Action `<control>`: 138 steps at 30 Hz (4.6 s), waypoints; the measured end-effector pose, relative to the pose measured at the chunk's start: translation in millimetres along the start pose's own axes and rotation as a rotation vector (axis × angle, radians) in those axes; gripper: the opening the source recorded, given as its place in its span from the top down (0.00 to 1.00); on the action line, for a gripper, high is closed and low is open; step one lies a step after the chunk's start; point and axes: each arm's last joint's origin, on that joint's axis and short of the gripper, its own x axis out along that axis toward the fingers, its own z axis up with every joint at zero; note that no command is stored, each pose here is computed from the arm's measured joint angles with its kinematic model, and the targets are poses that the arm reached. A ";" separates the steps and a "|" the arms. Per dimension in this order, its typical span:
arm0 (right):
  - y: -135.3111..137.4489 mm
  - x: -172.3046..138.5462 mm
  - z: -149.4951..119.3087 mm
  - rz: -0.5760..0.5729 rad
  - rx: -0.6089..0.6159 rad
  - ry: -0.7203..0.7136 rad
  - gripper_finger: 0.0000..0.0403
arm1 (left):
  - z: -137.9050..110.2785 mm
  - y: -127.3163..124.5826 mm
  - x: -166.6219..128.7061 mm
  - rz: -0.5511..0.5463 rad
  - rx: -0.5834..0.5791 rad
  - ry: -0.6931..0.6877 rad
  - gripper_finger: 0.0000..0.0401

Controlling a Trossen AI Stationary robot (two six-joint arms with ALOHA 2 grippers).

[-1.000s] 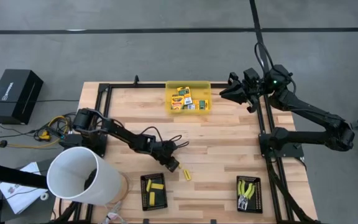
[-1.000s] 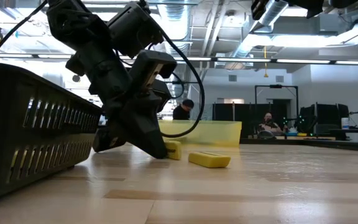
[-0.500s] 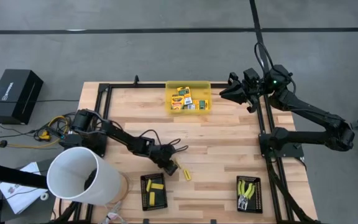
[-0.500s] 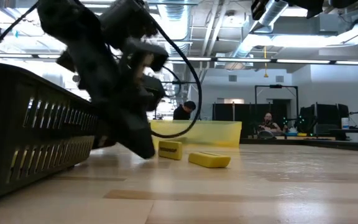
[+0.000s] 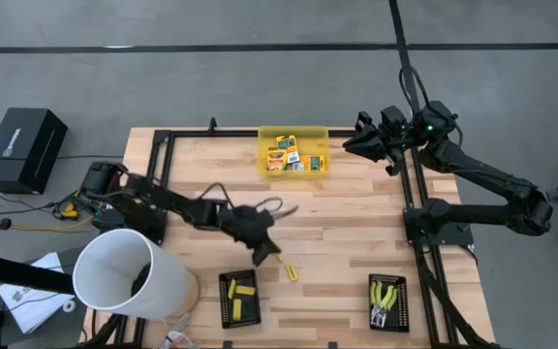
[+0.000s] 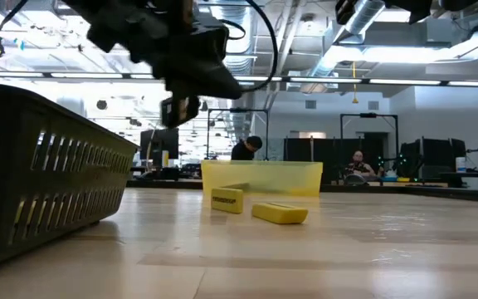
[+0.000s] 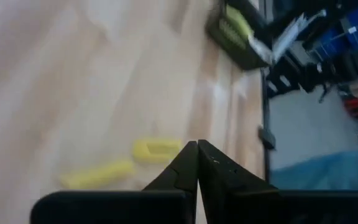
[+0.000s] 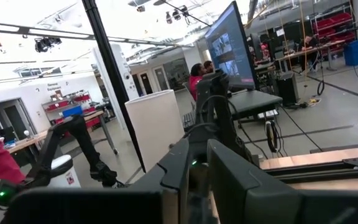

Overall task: Pick & Place School Supplies
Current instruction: Put the yellow eraser into the left black bin

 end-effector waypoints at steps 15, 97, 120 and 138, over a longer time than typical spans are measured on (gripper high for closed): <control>-2.5 -0.2 1.4 -0.082 0.106 -0.050 0.87 | 22.7 38.4 -12.6 0.066 0.478 0.116 0.53; -6.2 1.0 1.0 -0.152 0.135 -0.087 0.87 | 26.0 46.0 15.5 0.173 0.708 0.286 0.94; -3.3 1.2 1.2 -0.073 0.099 -0.050 0.87 | -30.4 -45.0 -53.7 -0.091 0.728 0.538 0.94; -2.9 1.4 0.9 -0.059 0.126 -0.043 0.87 | -78.0 -30.9 8.5 -0.080 0.694 0.742 0.77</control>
